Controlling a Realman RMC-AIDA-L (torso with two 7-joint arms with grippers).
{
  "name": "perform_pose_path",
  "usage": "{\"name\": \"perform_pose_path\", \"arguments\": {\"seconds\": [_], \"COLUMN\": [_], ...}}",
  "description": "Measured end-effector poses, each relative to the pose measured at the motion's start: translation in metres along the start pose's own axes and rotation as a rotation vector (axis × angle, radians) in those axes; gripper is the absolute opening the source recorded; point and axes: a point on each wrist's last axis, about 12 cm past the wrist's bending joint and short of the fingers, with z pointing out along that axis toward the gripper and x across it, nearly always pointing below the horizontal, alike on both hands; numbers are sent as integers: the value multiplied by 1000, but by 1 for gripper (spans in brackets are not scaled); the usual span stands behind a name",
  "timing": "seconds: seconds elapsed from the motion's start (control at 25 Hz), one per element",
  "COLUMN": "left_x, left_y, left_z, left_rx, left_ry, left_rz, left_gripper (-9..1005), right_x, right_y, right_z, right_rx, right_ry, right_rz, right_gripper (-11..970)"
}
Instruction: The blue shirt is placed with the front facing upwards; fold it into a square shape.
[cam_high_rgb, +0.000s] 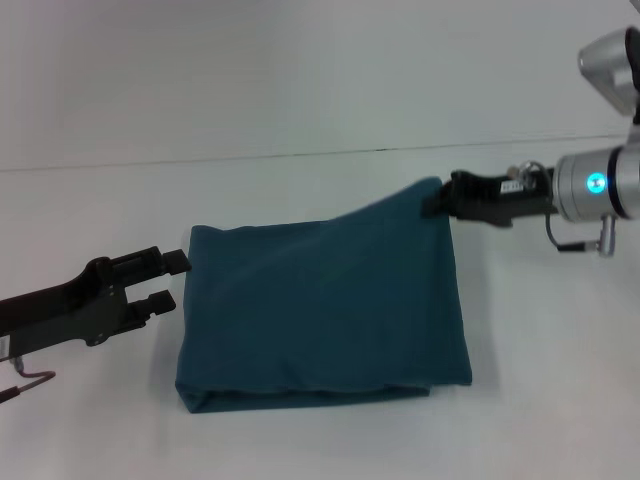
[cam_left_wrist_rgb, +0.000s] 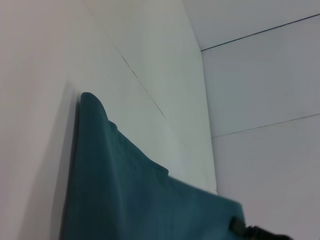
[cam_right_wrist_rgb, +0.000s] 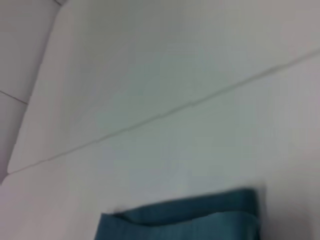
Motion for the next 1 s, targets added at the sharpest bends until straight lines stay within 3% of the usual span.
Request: {"name": "perform_pose_path", "arguments": {"seconds": [0.16, 0.64, 0.8, 1.0], "left_x": [0, 0, 1, 2], "left_y": [0, 2, 1, 1], "left_z": [0, -2, -2, 2], "left_rx": [0, 2, 3, 10], "left_ry": [0, -9, -9, 0], "left_rz": [-1, -8, -8, -15], "left_gripper": [731, 730, 730, 730], "right_x": [-5, 10, 15, 16], "right_y": [5, -6, -16, -20], "right_z": [5, 2, 2, 5], "right_rx": [11, 6, 63, 127], "right_ry": [-16, 61, 79, 93], "right_rz": [-32, 7, -5, -54], "right_gripper": [64, 65, 64, 146]}}
